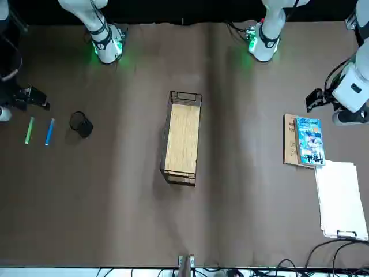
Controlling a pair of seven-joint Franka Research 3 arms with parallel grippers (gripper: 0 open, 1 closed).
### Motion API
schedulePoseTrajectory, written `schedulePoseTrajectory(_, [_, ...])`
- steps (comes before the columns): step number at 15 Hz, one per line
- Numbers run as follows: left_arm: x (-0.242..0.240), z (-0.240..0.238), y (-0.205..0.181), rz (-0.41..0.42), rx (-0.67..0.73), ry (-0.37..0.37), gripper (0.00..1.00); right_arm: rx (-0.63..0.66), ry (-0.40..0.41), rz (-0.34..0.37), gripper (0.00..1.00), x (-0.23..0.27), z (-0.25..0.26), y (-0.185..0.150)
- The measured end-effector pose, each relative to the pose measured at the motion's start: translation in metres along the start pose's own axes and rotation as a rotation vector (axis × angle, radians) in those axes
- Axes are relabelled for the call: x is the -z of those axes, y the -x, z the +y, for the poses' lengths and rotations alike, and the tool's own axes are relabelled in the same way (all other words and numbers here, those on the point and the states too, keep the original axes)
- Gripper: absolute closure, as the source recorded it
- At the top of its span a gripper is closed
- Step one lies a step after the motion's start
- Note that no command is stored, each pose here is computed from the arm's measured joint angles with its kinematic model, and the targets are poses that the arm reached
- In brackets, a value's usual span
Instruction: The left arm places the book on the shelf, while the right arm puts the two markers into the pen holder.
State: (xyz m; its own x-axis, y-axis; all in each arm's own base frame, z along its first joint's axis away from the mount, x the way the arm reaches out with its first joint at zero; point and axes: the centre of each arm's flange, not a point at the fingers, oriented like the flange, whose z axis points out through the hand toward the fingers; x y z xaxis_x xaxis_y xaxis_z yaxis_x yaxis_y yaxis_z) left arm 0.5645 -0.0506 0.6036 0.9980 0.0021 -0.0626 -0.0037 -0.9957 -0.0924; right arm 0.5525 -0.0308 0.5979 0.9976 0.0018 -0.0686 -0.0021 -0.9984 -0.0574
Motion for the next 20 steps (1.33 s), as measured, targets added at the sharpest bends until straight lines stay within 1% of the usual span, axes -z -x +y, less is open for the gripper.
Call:
schedulePoseTrajectory(4, [0.0, -0.004, 0.0, -0.001, -0.002, 0.0, 0.0, -0.011, -0.001, -0.004, 0.0, -0.002, 0.006, 0.0])
schedulePoseTrajectory(6, [-0.017, -0.015, -0.005, -0.032, 0.022, 0.0, 0.0, -0.017, -0.001, -0.005, 0.01, -0.003, 0.011, 0.001])
schedulePoseTrajectory(7, [-0.035, -0.025, -0.012, -0.067, 0.039, 0.001, 0.0, -0.026, -0.002, -0.013, 0.01, -0.006, 0.02, 0.001])
schedulePoseTrajectory(9, [-0.091, -0.047, -0.036, -0.133, 0.066, 0.006, 0.0, -0.065, -0.006, -0.024, 0.02, -0.03, 0.057, 0.002])
schedulePoseTrajectory(10, [-0.127, -0.055, -0.052, -0.156, 0.073, 0.01, 0.0, -0.075, -0.009, -0.024, 0.06, -0.049, 0.084, 0.002])
schedulePoseTrajectory(11, [-0.164, -0.06, -0.066, -0.187, 0.068, -0.004, 0.0, -0.077, -0.01, -0.023, 0.09, -0.073, 0.112, 0.003])
schedulePoseTrajectory(13, [-0.222, -0.08, -0.082, -0.242, 0.049, -0.077, 0.0, -0.063, 0.01, -0.021, 0.11, -0.122, 0.172, 0.011])
schedulePoseTrajectory(14, [-0.238, -0.101, -0.085, -0.251, 0.041, -0.068, 0.0, -0.053, 0.02, -0.023, 0.15, -0.144, 0.201, 0.016])
schedulePoseTrajectory(15, [-0.245, -0.13, -0.086, -0.248, 0.038, -0.028, 0.0, -0.047, 0.023, -0.027, 0.16, -0.165, 0.228, 0.022])
schedulePoseTrajectory(16, [-0.247, -0.166, -0.082, -0.232, 0.047, 0.059, 0.0, -0.04, 0.023, -0.033, 0.19, -0.186, 0.252, 0.027])
schedulePoseTrajectory(18, [-0.25, -0.245, -0.061, -0.164, 0.072, 0.284, 0.0, -0.037, 0.025, -0.042, 0.22, -0.23, 0.291, 0.032])
schedulePoseTrajectory(19, [-0.255, -0.284, -0.047, -0.123, 0.084, 0.374, 0.0, -0.041, 0.033, -0.038, 0.22, -0.254, 0.305, 0.031])
schedulePoseTrajectory(20, [-0.264, -0.317, -0.032, -0.086, 0.099, 0.447, 0.0, -0.041, 0.044, -0.032, 0.22, -0.279, 0.313, 0.028])
